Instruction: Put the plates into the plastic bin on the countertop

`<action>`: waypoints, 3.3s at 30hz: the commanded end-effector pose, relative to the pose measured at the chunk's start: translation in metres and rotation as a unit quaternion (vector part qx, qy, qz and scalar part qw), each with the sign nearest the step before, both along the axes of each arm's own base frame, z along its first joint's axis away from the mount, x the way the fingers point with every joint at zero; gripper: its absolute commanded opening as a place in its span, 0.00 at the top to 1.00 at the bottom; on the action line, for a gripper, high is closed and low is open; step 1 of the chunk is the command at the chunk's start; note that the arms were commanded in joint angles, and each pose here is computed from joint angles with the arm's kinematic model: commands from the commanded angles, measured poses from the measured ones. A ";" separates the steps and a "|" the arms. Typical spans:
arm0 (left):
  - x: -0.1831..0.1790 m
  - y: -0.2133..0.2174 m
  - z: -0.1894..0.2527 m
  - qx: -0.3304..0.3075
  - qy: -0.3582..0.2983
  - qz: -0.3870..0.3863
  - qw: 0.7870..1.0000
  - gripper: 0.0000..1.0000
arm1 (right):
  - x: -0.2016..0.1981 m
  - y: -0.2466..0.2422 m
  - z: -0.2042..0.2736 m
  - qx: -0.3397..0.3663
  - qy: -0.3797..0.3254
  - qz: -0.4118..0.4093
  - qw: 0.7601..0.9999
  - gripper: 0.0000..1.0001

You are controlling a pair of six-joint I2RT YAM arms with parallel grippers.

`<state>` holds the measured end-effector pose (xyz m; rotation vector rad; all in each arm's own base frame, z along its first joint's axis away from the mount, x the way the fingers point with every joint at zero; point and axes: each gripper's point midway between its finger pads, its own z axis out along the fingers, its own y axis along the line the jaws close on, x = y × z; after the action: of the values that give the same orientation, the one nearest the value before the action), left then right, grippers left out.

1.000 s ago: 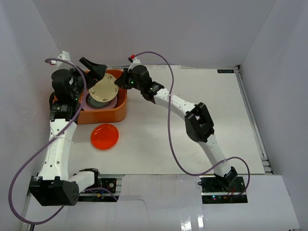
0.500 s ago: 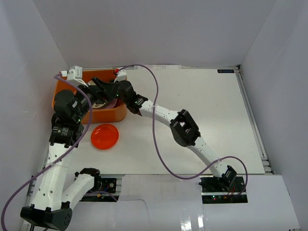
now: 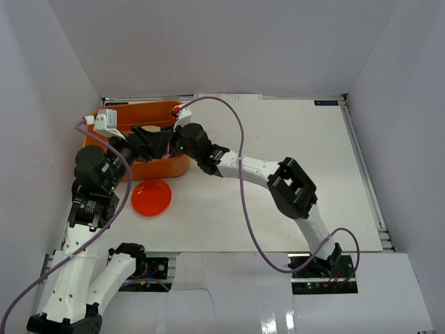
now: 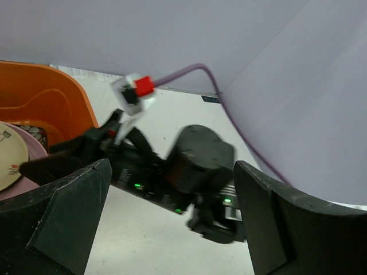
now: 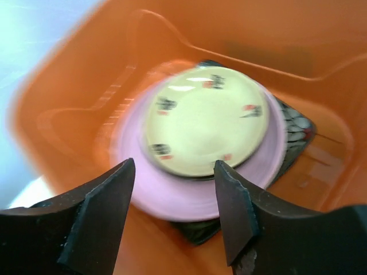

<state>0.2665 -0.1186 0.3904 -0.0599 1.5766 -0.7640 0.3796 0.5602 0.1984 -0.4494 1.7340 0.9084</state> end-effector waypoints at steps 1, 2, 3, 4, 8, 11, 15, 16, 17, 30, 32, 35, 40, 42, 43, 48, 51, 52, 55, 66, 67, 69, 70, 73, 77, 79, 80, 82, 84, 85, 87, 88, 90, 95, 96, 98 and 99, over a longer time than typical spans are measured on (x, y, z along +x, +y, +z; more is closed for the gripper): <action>-0.003 0.001 -0.003 0.004 -0.003 0.004 1.000 0.02 | -0.033 -0.041 0.107 0.083 -0.047 0.031 0.995 0.35; -0.004 0.000 -0.006 0.005 -0.001 0.003 1.000 0.02 | -0.043 -0.049 0.097 0.076 -0.034 0.035 0.996 0.35; -0.004 -0.001 -0.015 0.007 0.007 0.001 1.000 0.02 | -0.057 -0.071 0.075 0.057 -0.012 0.034 0.998 0.35; -0.005 -0.001 -0.020 0.008 0.012 0.000 1.000 0.02 | -0.064 -0.082 0.062 0.050 0.004 0.030 0.998 0.35; -0.010 -0.002 -0.043 0.018 0.032 -0.004 0.999 0.02 | -0.091 -0.116 0.016 0.031 0.057 0.023 0.998 0.33; -0.013 -0.003 -0.052 0.023 0.037 -0.010 0.999 0.02 | -0.102 -0.128 0.002 0.024 0.072 0.022 0.997 0.27; -0.016 0.001 -0.046 0.036 0.018 -0.003 0.999 0.02 | -0.125 -0.133 -0.051 0.025 0.157 0.007 0.987 0.19; -0.016 0.002 -0.044 0.038 0.015 0.002 0.999 0.02 | -0.130 -0.131 -0.060 0.034 0.176 0.006 0.984 0.20; -0.016 0.002 -0.042 0.040 0.011 0.002 0.999 0.02 | -0.137 -0.123 -0.068 0.052 0.190 0.008 0.980 0.20; -0.026 0.015 -0.069 0.056 -0.019 0.041 0.997 0.02 | -0.163 -0.014 -0.152 0.096 0.329 0.012 0.939 0.48; -0.029 0.016 -0.068 0.058 -0.027 0.044 0.997 0.02 | -0.154 -0.009 -0.160 0.104 0.338 -0.010 0.935 0.50; -0.030 0.019 -0.073 0.062 -0.025 0.051 0.996 0.02 | -0.148 -0.007 -0.164 0.120 0.355 -0.031 0.927 0.57; -0.031 0.023 -0.072 0.054 -0.022 0.070 0.996 0.02 | -0.147 -0.015 -0.152 0.120 0.341 -0.039 0.931 0.91; -0.033 0.022 -0.071 0.048 -0.023 0.066 0.996 0.02 | -0.151 -0.033 -0.157 0.106 0.327 -0.043 0.938 0.92; -0.033 0.022 -0.070 0.047 -0.022 0.068 0.996 0.02 | -0.154 -0.039 -0.154 0.106 0.321 -0.042 0.940 0.92; -0.034 0.038 -0.059 0.019 -0.019 0.114 0.993 0.02 | -0.174 -0.070 -0.091 0.112 0.262 0.017 0.959 0.92; -0.043 0.040 -0.026 -0.012 -0.048 0.116 0.992 0.02 | -0.187 -0.101 -0.058 0.093 0.221 0.034 0.970 0.92; -0.046 0.039 -0.016 -0.024 -0.055 0.112 0.992 0.02 | -0.184 -0.111 -0.032 0.098 0.191 0.029 0.976 0.92; -0.057 0.042 0.020 -0.049 -0.093 0.107 0.989 0.02 | -0.177 -0.124 0.002 0.103 0.151 0.025 0.983 0.92; -0.070 0.065 0.028 -0.060 -0.151 0.153 0.975 0.02 | -0.032 -0.053 0.073 0.074 0.001 -0.036 0.997 0.92; -0.067 0.066 0.022 -0.057 -0.145 0.158 0.975 0.02 | -0.023 -0.046 0.071 0.064 -0.004 -0.040 0.997 0.92; -0.056 0.067 0.002 -0.044 -0.127 0.174 0.976 0.02 | 0.005 -0.021 0.079 0.055 -0.039 -0.049 0.996 0.92; -0.051 0.072 -0.004 -0.042 -0.120 0.189 0.974 0.02 | 0.014 -0.014 0.081 0.049 -0.047 -0.053 0.996 0.92; -0.044 0.072 -0.015 -0.030 -0.099 0.198 0.975 0.02 | 0.043 0.003 0.071 0.040 -0.051 -0.064 0.996 0.92; -0.043 0.074 -0.017 -0.029 -0.098 0.205 0.974 0.02 | 0.062 0.016 0.050 0.042 -0.050 -0.072 0.995 0.92; -0.042 0.074 -0.018 -0.030 -0.096 0.205 0.974 0.02 | 0.062 0.021 0.034 0.039 -0.038 -0.067 0.996 0.92; -0.042 0.075 -0.018 -0.031 -0.095 0.208 0.973 0.02 | 0.061 0.022 0.030 0.039 -0.034 -0.064 0.997 0.92; -0.042 0.076 -0.019 -0.036 -0.091 0.210 0.973 0.02 | 0.059 0.025 0.021 0.044 -0.025 -0.061 0.997 0.92; -0.039 0.075 -0.022 -0.035 -0.085 0.211 0.973 0.02 | 0.060 0.026 0.026 0.058 -0.026 -0.062 0.996 0.85; -0.039 0.075 -0.023 -0.033 -0.084 0.210 0.973 0.02 | 0.060 0.026 0.032 0.065 -0.028 -0.062 0.996 0.78; -0.035 0.071 -0.027 -0.026 -0.079 0.203 0.976 0.02 | 0.059 0.025 0.045 0.077 -0.030 -0.062 0.995 0.54; -0.034 0.070 -0.027 -0.023 -0.077 0.203 0.976 0.02 | 0.058 0.024 0.054 0.084 -0.033 -0.061 0.994 0.49; -0.033 0.072 -0.029 -0.020 -0.072 0.209 0.975 0.02 | 0.051 0.018 0.072 0.092 -0.039 -0.056 0.993 0.39; -0.030 0.080 -0.033 -0.016 -0.065 0.229 0.971 0.02 | 0.029 -0.009 0.129 0.120 -0.068 -0.045 0.990 0.33; -0.027 0.079 -0.035 -0.013 -0.060 0.230 0.971 0.02 | 0.025 -0.014 0.117 0.105 -0.061 -0.044 0.992 0.33; -0.023 0.078 -0.041 -0.006 -0.049 0.229 0.972 0.02 | 0.010 -0.032 0.150 0.126 -0.076 -0.040 0.988 0.33; -0.018 0.076 -0.044 -0.001 -0.040 0.230 0.972 0.02 | 0.005 -0.040 0.130 0.107 -0.067 -0.039 0.991 0.33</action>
<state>0.2391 -0.0428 0.3565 -0.3672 1.3596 -0.4325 0.4040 0.5445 0.2310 -0.3363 1.7170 0.8805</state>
